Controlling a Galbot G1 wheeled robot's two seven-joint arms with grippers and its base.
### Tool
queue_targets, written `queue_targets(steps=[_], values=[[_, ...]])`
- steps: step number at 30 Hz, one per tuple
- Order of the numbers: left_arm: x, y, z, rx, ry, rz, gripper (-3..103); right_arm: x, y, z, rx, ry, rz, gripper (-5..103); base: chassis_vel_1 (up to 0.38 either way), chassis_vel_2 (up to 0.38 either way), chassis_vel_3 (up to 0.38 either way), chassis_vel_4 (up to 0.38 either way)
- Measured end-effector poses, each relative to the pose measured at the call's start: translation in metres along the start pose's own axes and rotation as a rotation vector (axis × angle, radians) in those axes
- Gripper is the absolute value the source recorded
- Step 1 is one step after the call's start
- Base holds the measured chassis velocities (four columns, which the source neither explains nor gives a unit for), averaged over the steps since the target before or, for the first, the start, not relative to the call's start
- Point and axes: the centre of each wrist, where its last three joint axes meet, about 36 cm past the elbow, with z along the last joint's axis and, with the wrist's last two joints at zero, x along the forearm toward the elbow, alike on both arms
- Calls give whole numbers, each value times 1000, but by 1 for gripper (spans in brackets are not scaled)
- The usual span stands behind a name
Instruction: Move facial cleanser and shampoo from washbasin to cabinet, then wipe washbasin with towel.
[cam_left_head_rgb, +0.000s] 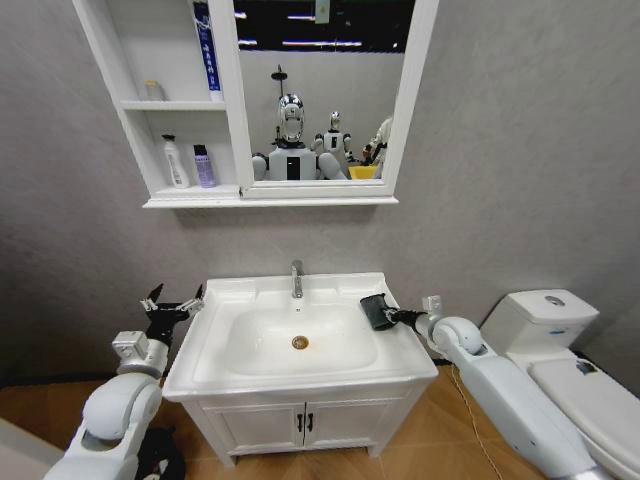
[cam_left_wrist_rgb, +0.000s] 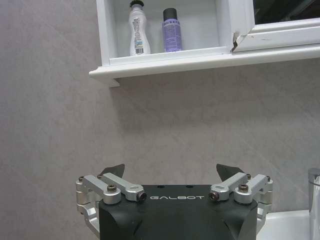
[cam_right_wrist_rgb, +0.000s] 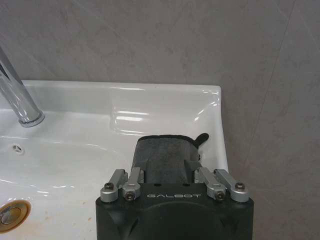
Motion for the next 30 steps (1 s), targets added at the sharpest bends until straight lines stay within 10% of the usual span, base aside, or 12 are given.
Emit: queue_targets(steps=[14,30], values=[[-6,-4,3,3,5,10,100,-20,19,-9,-64,28,7,96,0,0,0,0],[-13,3,3,8,1,-9,100,-38,27,-11,-57,84,32,100,0,0,0,0]])
